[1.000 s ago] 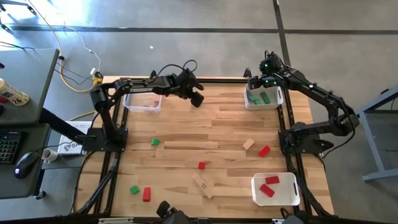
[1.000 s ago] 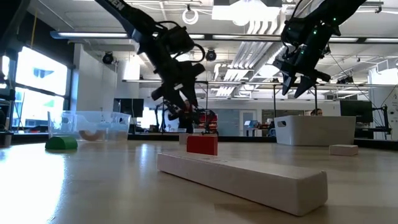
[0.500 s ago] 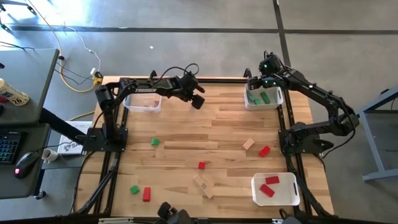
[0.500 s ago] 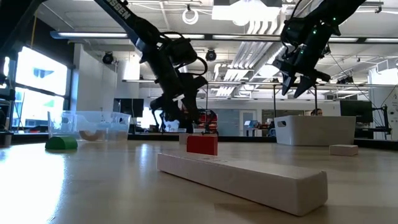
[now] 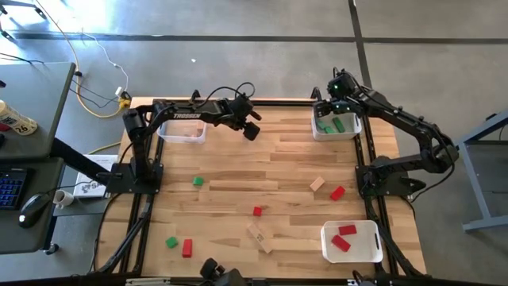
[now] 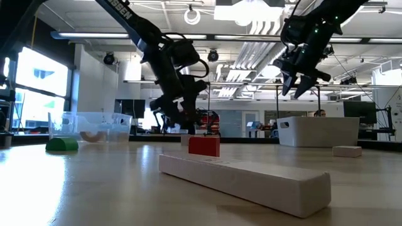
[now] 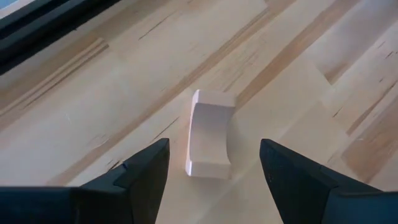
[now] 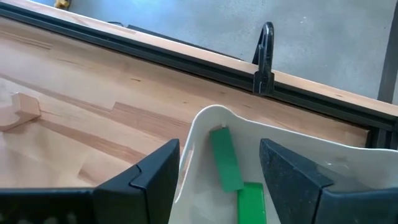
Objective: Sort & place blocks by color
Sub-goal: Put the brown block into the transparent bin
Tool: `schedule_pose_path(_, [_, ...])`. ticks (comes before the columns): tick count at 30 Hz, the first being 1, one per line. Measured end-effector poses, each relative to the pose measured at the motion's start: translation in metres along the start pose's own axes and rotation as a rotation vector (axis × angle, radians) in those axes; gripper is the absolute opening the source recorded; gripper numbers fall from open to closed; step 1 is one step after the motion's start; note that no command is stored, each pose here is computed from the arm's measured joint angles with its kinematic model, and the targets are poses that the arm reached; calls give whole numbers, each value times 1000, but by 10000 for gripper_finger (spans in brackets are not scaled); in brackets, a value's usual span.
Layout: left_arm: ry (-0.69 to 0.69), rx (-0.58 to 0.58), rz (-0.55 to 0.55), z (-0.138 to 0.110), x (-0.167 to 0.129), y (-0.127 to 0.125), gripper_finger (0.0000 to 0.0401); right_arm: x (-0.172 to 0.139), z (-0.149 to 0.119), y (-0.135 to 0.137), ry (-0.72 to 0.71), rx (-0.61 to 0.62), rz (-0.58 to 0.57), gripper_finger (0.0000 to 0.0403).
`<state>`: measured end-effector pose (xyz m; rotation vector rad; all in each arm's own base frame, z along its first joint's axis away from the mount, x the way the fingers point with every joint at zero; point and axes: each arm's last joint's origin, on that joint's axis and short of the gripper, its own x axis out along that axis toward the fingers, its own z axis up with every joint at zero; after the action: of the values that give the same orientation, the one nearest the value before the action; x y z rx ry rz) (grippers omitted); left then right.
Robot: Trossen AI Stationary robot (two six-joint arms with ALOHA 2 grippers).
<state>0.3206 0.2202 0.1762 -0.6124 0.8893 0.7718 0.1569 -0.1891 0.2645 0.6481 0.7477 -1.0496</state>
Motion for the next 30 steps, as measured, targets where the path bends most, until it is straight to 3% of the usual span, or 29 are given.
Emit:
schedule_pose_path(13, [98,17,44,-20,40,-4,239,0,-1,4,2,-7,11,209])
schedule_pose_path(19, [81,31,99,-20,43,-3,236,0,-2,4,4,10,14,209])
schedule_pose_path(26, [30,185,97,-15,44,-4,196,0,-2,4,5,10,17,209])
schedule_pose_path(30, [37,198,67,-15,44,-3,160,0,-2,4,6,9,17,209])
